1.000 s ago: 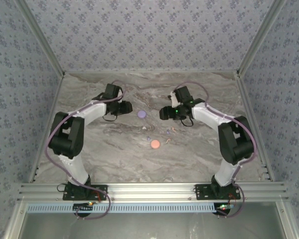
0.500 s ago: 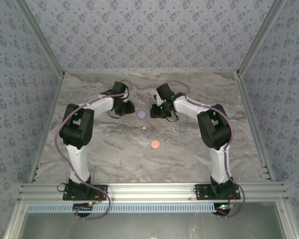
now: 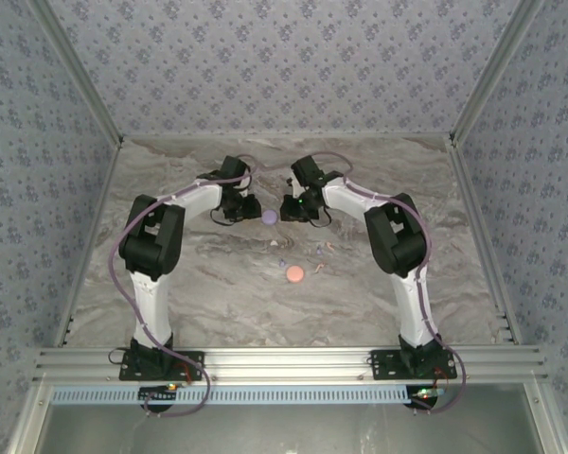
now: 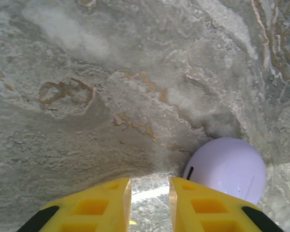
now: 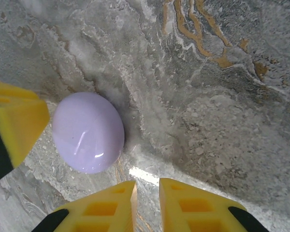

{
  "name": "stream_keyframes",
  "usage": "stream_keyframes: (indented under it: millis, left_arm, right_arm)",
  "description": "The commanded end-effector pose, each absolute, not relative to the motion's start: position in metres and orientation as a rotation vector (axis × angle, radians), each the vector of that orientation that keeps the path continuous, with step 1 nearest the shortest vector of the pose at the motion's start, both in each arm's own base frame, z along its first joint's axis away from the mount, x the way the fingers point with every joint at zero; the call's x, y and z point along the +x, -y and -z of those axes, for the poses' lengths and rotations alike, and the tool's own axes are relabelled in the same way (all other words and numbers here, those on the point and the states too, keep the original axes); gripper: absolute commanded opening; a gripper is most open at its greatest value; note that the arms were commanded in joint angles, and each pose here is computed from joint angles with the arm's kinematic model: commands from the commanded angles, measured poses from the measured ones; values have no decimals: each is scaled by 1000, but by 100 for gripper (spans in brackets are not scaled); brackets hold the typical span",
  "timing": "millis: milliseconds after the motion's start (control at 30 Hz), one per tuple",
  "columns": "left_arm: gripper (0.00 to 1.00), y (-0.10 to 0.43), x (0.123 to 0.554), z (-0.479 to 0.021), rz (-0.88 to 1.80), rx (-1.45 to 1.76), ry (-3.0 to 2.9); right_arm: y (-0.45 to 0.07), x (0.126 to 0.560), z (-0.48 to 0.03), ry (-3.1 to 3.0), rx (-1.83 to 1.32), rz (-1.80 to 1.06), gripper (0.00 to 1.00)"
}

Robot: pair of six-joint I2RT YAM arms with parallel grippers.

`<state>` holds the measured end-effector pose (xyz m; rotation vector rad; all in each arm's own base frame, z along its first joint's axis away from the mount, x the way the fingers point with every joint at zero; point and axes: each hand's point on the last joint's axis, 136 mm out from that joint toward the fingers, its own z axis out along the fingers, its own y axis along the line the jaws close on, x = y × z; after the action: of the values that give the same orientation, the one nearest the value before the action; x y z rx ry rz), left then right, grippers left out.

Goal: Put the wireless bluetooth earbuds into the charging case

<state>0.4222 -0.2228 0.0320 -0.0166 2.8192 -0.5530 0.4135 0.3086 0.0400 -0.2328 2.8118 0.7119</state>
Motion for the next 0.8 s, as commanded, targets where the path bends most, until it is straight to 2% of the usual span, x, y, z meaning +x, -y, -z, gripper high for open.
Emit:
stream_keyframes:
  millis: [0,267,767]
  left_arm:
    - [27,230,417,-32,571,17,-2852]
    - [27,238,406,-33,595,68,-2874]
    - [27,259,384,-44,690,152,-2883]
  right_arm:
    - [-316,409,-37,-2857,-222,-733,22]
    - [-324,414,-31,-2870,-222,-763,21]
    - [-313,428,-17,-2913,-181,-624,22]
